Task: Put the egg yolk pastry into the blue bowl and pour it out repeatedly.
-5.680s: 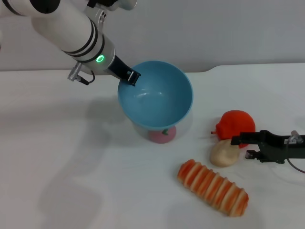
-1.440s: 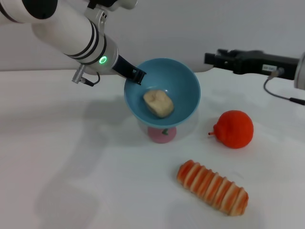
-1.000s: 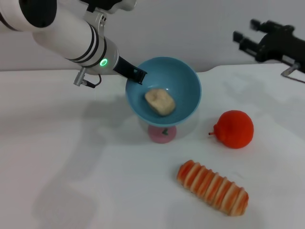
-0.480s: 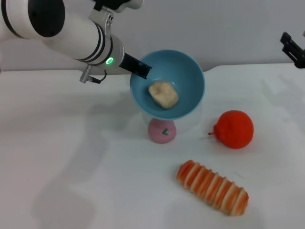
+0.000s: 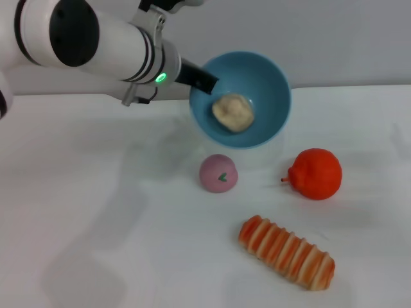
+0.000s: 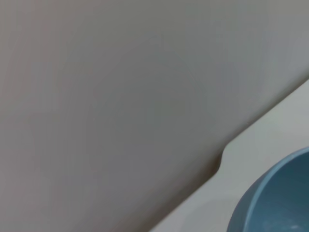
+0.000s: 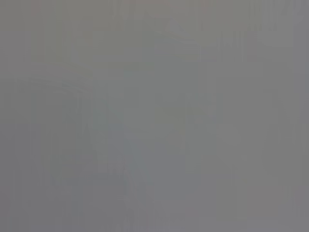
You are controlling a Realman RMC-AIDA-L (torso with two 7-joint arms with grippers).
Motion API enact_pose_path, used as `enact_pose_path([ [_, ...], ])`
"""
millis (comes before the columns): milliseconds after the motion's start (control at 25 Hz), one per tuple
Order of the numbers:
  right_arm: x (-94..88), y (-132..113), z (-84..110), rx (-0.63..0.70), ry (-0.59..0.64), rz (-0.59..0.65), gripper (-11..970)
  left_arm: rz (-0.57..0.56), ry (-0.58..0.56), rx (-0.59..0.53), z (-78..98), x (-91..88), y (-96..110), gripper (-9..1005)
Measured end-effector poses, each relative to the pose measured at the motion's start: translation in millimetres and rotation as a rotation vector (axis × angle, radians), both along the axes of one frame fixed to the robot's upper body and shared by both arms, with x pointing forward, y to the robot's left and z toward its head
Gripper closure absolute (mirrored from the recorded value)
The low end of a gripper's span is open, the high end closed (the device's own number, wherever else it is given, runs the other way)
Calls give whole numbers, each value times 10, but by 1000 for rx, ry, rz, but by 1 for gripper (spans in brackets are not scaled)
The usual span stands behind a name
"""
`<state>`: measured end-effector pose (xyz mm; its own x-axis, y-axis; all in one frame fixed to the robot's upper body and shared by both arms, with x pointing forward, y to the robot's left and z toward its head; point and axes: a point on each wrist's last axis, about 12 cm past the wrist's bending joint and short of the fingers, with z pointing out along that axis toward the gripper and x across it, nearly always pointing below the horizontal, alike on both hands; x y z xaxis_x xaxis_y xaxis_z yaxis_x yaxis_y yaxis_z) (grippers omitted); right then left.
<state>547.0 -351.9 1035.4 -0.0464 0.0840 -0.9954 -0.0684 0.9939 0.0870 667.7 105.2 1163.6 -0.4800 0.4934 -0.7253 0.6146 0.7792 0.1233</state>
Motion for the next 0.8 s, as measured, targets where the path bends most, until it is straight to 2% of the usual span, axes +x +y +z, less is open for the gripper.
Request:
enact_pose_path([
  [280,-159,-43,-127,16,38,-29,346,-133,-183,-28,188,-129,-351,997],
  [520,-208,-53,-144,2,33,-28,346,-154,-296,-91,315,-167,-410,997],
  [640,-226,-52,-147,-2,27,-26,346,-174,-364,-119,324,-210,-457,996],
  [800,-232,-46,-132,-1,12,-19,346,-213,-508,-177,287,-292,-550,996],
])
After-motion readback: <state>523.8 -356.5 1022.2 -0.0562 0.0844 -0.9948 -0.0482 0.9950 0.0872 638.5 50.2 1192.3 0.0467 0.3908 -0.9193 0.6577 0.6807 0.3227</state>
